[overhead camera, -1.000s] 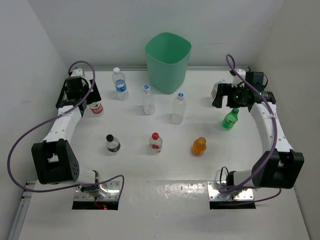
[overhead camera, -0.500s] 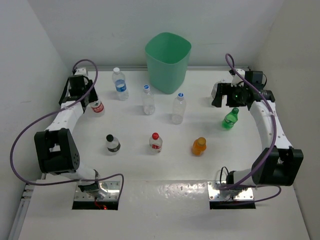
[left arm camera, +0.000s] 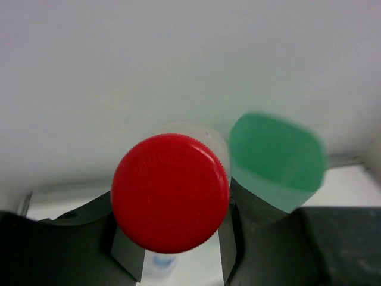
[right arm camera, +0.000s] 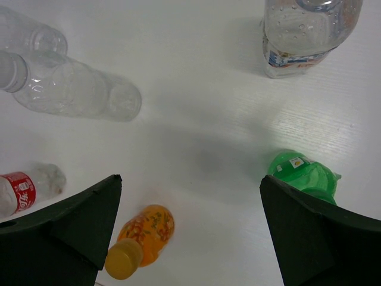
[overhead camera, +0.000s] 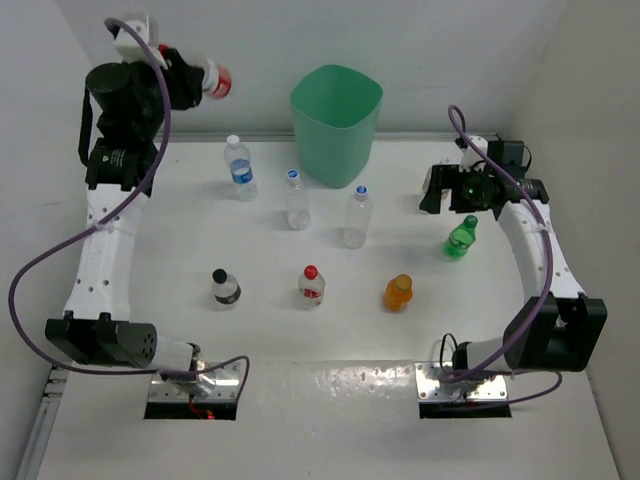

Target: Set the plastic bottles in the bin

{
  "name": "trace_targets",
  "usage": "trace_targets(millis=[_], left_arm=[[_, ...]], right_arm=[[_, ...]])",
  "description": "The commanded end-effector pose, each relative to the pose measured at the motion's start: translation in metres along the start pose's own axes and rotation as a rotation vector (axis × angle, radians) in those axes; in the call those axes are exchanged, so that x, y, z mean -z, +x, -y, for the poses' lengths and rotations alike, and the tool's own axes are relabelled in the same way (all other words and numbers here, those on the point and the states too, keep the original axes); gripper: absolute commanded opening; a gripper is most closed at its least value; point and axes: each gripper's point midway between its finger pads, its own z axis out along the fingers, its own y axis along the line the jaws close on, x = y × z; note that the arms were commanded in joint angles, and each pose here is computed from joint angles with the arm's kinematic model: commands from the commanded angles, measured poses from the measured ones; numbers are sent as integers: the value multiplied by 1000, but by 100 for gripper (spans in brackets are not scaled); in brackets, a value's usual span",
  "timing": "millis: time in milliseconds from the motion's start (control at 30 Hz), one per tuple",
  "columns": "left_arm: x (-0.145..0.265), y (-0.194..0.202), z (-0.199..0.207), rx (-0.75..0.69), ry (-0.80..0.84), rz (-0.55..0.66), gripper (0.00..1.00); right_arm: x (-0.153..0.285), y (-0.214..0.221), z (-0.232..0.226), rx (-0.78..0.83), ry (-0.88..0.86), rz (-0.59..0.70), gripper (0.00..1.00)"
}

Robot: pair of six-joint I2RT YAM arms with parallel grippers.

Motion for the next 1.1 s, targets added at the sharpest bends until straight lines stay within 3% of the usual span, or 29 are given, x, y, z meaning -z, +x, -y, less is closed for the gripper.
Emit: trace_targets(millis=[0, 167, 333, 633, 767, 800, 867, 900, 933, 967, 1067], left_arm=[[4, -58, 62, 29, 207, 169, 8], [-20, -72, 135, 44, 388, 272, 8], [-58, -49, 201, 31, 448, 276, 8], [-155, 29, 215, -65, 228, 227, 9], [-171, 57, 209, -117, 184, 190, 26], [-175, 62, 207, -117, 169, 185, 44], [-178, 61, 205, -97, 149, 179, 66], [-180, 61, 204, -81, 138, 182, 85], [-179, 55, 203, -76, 128, 194, 94], [-177, 44, 203, -70, 128, 215, 100], [-163, 9, 195, -56, 121, 270, 100]], right_arm=[[12, -28, -11, 31, -24, 88, 97], [14, -32, -11, 41, -21, 97, 96], [19, -36, -7, 57, 6, 114, 96], [44, -48, -14, 86, -46, 200, 95], [58, -46, -37, 215, -152, 255, 95], [53, -35, -44, 230, -173, 241, 95], [55, -37, -52, 295, -196, 272, 95], [51, -31, -60, 324, -214, 256, 95], [47, -27, -69, 359, -234, 242, 95], [45, -26, -70, 372, -231, 239, 95], [27, -15, -96, 452, -276, 223, 95]])
